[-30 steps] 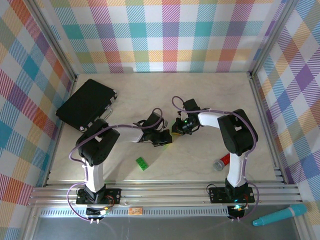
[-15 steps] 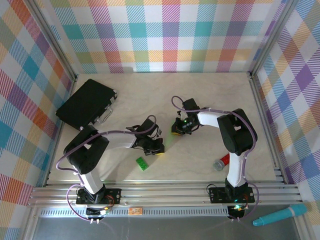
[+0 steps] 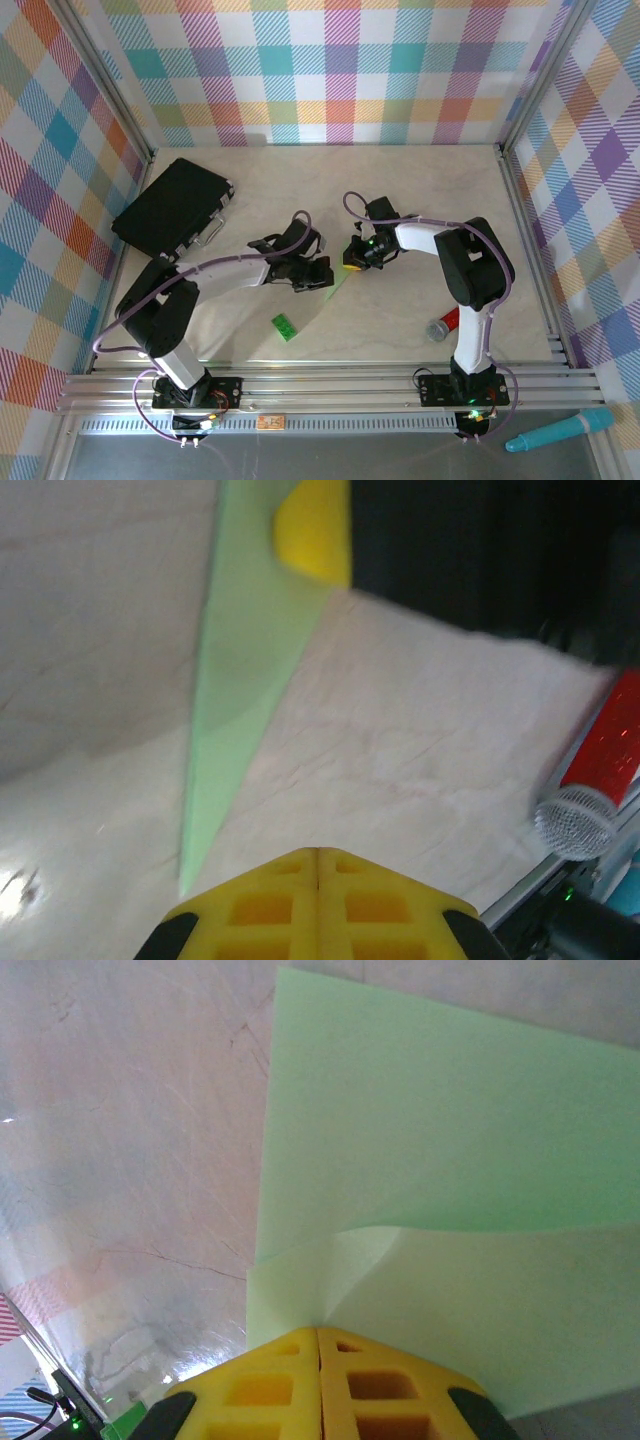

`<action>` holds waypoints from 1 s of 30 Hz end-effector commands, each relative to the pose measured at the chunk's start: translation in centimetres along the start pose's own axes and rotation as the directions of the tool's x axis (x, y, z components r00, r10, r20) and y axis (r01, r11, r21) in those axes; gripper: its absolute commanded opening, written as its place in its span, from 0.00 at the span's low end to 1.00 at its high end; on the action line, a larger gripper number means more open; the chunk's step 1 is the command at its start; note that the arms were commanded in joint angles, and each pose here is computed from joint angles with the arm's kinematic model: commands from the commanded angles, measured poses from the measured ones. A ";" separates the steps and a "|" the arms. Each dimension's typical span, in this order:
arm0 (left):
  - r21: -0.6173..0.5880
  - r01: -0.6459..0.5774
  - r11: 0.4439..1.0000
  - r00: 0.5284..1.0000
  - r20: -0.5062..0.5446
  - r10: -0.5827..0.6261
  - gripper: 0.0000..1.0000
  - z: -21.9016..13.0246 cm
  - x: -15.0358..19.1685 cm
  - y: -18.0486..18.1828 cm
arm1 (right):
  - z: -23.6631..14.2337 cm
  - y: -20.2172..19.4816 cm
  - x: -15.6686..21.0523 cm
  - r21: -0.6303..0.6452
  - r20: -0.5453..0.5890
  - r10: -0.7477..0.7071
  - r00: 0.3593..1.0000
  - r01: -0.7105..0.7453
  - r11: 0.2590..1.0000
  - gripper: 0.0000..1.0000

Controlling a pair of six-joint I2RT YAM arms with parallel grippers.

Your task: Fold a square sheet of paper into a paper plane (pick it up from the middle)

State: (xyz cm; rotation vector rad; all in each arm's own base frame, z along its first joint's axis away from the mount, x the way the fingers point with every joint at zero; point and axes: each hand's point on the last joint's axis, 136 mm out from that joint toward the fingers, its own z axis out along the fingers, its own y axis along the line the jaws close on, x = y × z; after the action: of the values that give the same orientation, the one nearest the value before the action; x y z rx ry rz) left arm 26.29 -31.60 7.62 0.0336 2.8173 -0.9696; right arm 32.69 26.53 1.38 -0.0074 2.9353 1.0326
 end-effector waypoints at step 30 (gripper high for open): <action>-0.248 0.199 0.948 0.969 -0.095 -0.228 0.00 5.7 2.5 8.3 | -0.9 -2.0 -1.9 -0.011 0.148 -0.157 0.976 0.160 0.987 0.09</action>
State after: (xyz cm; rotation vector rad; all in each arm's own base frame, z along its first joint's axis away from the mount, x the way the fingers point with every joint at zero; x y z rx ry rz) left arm 28.87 -32.78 1.93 -0.1492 2.8668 -0.9247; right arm 33.12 26.36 1.69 -0.1608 2.7873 1.0857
